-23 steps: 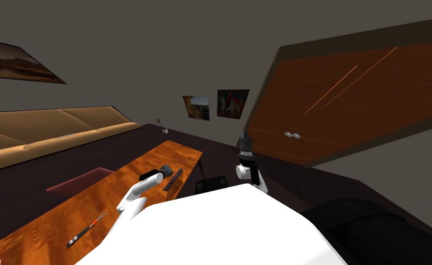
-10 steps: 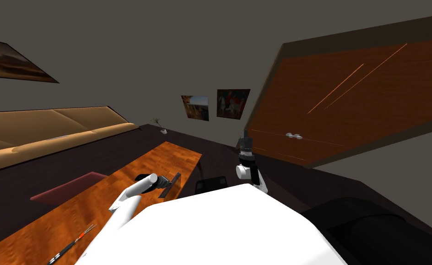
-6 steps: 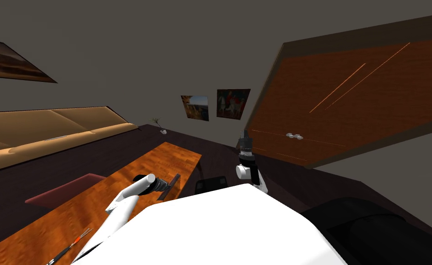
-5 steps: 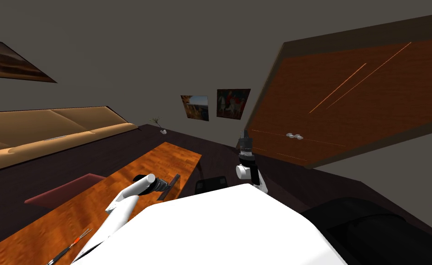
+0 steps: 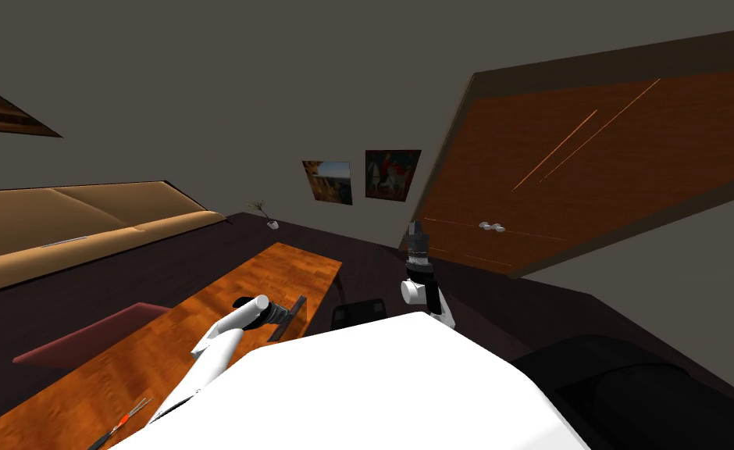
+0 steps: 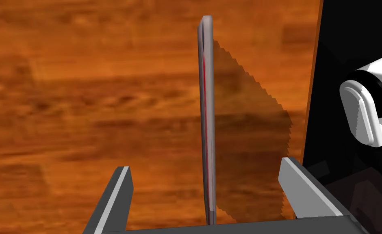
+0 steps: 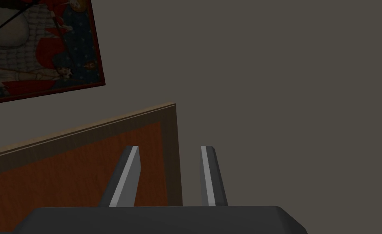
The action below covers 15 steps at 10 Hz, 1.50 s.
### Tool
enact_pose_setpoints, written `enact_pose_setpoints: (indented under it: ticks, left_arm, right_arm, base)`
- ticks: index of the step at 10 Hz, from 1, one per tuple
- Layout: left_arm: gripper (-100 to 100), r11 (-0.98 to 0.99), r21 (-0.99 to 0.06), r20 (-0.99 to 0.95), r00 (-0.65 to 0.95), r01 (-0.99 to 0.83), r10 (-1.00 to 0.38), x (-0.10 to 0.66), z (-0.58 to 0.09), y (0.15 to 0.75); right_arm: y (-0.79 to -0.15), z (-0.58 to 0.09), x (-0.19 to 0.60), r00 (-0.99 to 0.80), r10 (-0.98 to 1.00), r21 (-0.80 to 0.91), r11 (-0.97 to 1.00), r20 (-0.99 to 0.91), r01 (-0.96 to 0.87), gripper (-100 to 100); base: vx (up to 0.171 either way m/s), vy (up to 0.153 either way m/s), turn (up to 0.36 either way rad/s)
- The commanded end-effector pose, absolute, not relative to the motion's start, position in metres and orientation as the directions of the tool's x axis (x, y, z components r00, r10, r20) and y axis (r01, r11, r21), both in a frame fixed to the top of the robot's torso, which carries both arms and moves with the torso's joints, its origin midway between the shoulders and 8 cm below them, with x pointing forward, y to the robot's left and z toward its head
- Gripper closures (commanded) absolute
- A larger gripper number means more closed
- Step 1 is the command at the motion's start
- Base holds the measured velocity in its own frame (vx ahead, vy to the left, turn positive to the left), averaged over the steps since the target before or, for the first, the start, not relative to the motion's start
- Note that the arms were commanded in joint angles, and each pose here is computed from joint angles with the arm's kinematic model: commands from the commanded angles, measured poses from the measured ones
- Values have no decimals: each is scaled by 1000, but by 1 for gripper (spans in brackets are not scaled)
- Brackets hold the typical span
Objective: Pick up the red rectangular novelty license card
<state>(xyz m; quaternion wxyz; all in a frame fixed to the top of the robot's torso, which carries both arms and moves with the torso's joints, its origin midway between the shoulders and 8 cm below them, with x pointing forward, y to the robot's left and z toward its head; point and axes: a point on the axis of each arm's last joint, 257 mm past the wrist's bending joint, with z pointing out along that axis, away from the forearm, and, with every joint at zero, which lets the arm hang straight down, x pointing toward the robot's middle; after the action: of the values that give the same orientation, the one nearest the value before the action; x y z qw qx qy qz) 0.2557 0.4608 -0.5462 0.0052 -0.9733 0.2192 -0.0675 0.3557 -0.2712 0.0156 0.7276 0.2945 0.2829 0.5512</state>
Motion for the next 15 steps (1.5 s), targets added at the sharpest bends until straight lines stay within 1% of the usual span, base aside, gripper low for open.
enact_pose_setpoints:
  ticks: [1, 2, 3, 7, 8, 9, 12, 13, 15]
  left_arm:
    - [-100, -909, -41, 129, 900, -415, -417, 255, -552, 459]
    - [-100, -907, -39, 129, 898, -419, -420, 255, -550, 459]
    - [100, -908, -41, 130, 898, -418, -420, 255, -551, 459]
    - [100, -908, -41, 129, 898, -418, -420, 255, -551, 459]
    - [0, -908, -41, 129, 898, -418, -420, 255, -551, 459]
    - [-100, -922, -52, 141, 912, -383, -386, 255, -548, 471]
    - [-100, -955, -72, 164, 941, -288, -296, 251, -536, 501]
    - [-100, -952, -52, 152, 939, -303, -307, 250, -537, 493]
    - [-100, -945, -32, 146, 934, -324, -325, 251, -537, 483]
  right_arm:
    - [-271, 16, 356, 232, 969, 740, 219, -87, -636, 0]
    - [-271, 16, 356, 232, 969, 740, 219, -87, -636, 0]
    - [-271, 16, 356, 232, 969, 740, 219, -87, -635, 0]
    - [-271, 16, 356, 232, 969, 740, 219, -87, -635, 0]
    - [-271, 16, 356, 232, 969, 740, 219, -87, -635, 0]
    - [-271, 16, 356, 232, 969, 740, 219, -87, -635, 0]
    - [-271, 16, 356, 232, 969, 741, 219, -87, -636, 0]
    - [-271, 16, 356, 232, 969, 740, 219, -87, -636, 0]
    - [-271, 16, 356, 232, 969, 740, 219, -87, -636, 0]
  base:
    - [-36, 40, -77]
    - [-14, 18, -16]
    - [0, 0, 0]
    - [0, 0, 0]
    - [0, 0, 0]
    - [12, -108, 99]
    - [66, -210, 89]
    - [62, -47, -128]
    - [-6, 115, -87]
